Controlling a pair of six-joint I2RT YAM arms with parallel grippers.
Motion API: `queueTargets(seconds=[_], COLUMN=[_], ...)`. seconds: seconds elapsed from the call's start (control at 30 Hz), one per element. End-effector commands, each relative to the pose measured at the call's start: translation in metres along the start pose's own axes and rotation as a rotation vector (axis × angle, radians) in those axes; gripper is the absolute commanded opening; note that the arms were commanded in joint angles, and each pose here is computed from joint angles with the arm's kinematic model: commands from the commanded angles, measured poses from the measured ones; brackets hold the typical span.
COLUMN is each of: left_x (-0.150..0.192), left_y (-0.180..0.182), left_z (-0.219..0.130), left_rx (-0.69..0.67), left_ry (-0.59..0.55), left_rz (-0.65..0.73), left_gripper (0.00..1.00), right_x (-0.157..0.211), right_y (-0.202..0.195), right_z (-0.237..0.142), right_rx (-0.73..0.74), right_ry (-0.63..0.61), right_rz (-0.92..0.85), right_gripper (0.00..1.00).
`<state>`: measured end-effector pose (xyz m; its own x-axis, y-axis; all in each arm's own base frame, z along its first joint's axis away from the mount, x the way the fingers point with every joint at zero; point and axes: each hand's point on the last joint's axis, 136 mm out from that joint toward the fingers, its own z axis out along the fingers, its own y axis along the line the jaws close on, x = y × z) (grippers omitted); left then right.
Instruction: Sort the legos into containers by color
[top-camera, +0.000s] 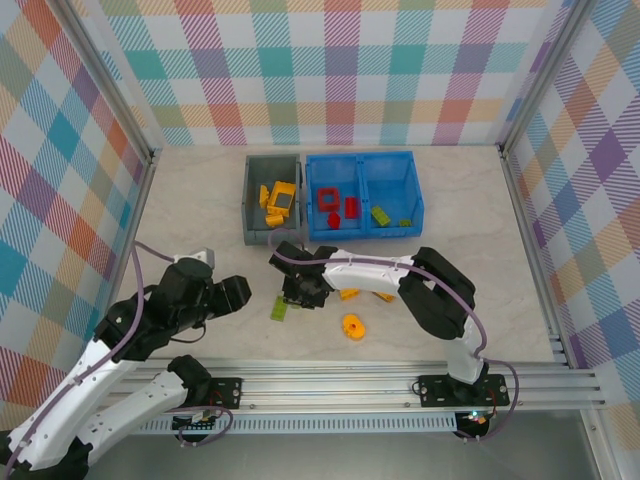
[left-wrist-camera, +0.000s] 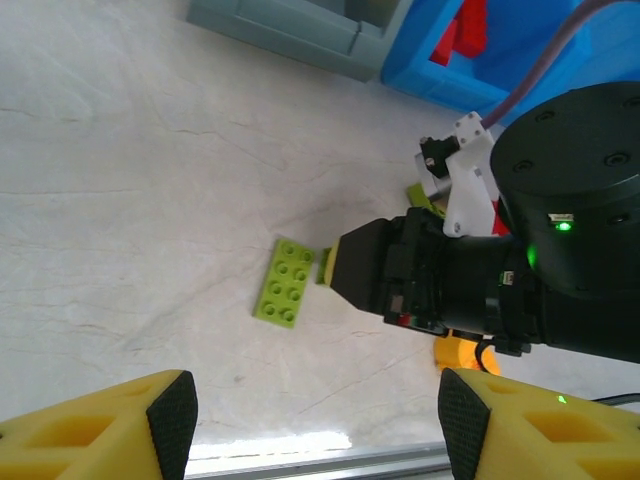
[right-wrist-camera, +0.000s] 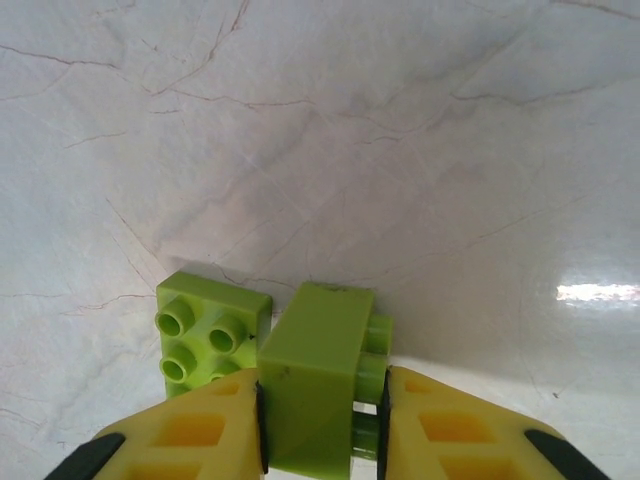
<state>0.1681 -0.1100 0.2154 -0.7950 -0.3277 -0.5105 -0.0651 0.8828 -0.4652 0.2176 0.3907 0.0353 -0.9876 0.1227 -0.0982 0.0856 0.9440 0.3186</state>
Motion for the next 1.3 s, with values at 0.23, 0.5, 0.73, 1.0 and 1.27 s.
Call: queueTargets(seconds=[0.23,0.5,0.73,1.0,1.27], left_x=[-0.002,-0.001,0.003,0.002,0.012], left_y=[-0.050,-0.118,-0.200,-0.252,-0.239], left_z=[0.020,0.034,0.061,0.097,0.120], left_rx=[0.190,0.349,0.373,0.313,0.189], left_ry=[0.051,0.105,0.055,-0.012,0.027], left_rz=[0.007,0.061,0.216,0.310,0.288], left_gripper=[0.67,0.67,0.66,0.66,0.66], right_x=[-0.018,-0.076,-0.166,-0.245,-0.263], right_y=[-0.024,-0.078,-0.159,-0.203,-0.224], right_z=[-0.052,-0.137,-0.183,-0.141,-0.098], right_rx=[0.055,0.076,0.110,0.252,0.373], right_ry=[-0.146,-0.313,-0.389,-0.326,-0.253], right_rz=[-0.107,-0.088,0.009,0.077,0.101], right_gripper=[0.18,0.19,0.21,0.20,0.26])
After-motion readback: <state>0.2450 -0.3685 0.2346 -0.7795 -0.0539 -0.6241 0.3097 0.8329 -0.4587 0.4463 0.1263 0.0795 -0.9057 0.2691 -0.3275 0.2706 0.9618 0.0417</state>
